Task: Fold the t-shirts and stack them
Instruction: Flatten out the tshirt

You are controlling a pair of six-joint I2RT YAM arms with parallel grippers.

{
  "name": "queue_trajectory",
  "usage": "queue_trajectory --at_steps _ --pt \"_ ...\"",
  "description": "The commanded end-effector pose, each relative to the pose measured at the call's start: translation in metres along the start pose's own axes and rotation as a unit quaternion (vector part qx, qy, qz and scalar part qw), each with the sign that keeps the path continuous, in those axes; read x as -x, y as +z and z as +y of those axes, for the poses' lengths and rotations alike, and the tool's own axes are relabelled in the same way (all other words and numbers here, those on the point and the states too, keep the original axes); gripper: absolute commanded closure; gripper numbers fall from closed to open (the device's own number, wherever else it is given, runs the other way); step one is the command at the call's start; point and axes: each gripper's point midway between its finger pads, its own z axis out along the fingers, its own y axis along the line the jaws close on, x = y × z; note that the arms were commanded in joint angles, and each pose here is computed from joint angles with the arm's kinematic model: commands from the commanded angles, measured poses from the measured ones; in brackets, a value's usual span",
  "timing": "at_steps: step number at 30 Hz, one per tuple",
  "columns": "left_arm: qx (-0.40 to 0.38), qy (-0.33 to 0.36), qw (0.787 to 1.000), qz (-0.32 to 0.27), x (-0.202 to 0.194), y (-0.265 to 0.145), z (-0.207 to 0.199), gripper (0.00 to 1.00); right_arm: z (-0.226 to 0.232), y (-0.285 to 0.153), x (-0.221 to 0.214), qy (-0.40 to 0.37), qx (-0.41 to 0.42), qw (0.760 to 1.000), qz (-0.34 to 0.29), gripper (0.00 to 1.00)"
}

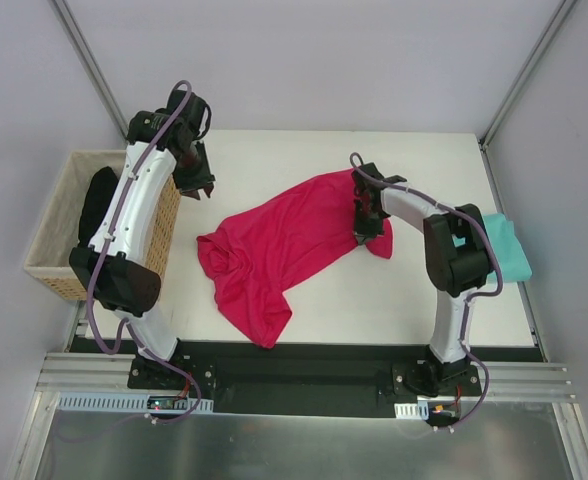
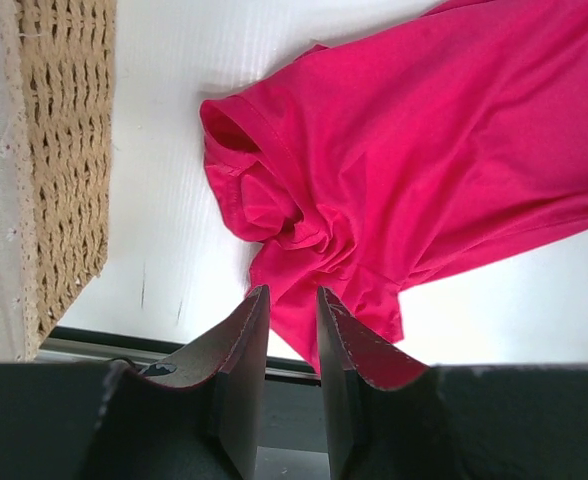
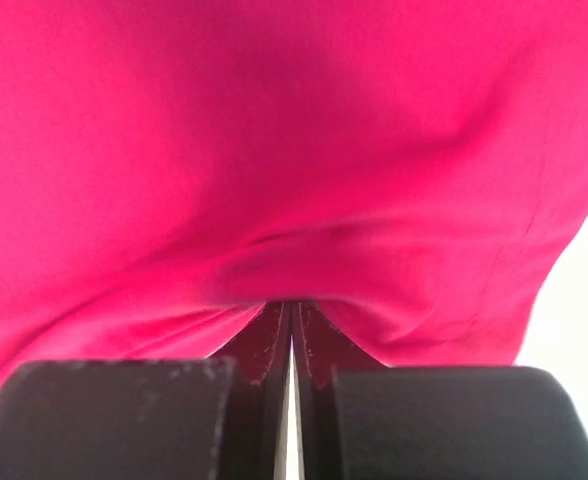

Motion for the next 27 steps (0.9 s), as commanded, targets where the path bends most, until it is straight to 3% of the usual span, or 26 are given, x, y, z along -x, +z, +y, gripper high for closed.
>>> queue_trajectory --at_steps 1,11,17,22,23,25,26,27 --pt "0.016 0.006 1.000 -0.007 0.003 -0.013 0.018 0.75 -0.003 0.013 0.026 -0.008 -0.006 1.000 0.001 0.99" --pt "0.032 0.000 0.999 0.010 0.004 -0.003 0.032 0.75 0.027 0.025 0.088 -0.041 0.019 0.999 -0.015 0.99" --pt "0.030 -0.001 0.999 0.026 0.000 0.005 0.030 0.75 0.044 0.041 0.102 -0.058 0.041 0.997 0.001 0.98" --pt "0.027 0.001 0.999 0.028 0.001 0.008 0.029 0.75 0.015 0.030 0.103 -0.049 -0.031 0.998 -0.013 0.85" --pt "0.026 0.001 0.999 0.028 0.002 0.009 0.028 0.75 0.008 0.029 0.100 -0.045 -0.041 0.998 -0.011 0.76" --pt "0.018 0.000 0.999 0.029 0.004 0.010 0.024 0.76 -0.012 0.029 0.092 -0.033 -0.068 0.997 -0.004 0.71" --pt "0.015 0.000 0.999 0.029 0.005 0.010 0.023 0.76 -0.012 0.022 0.092 -0.034 -0.060 0.998 -0.006 0.59" --pt "0.011 0.000 0.999 0.033 0.005 0.013 0.021 0.76 -0.014 0.019 0.093 -0.031 -0.061 0.998 -0.011 0.57"
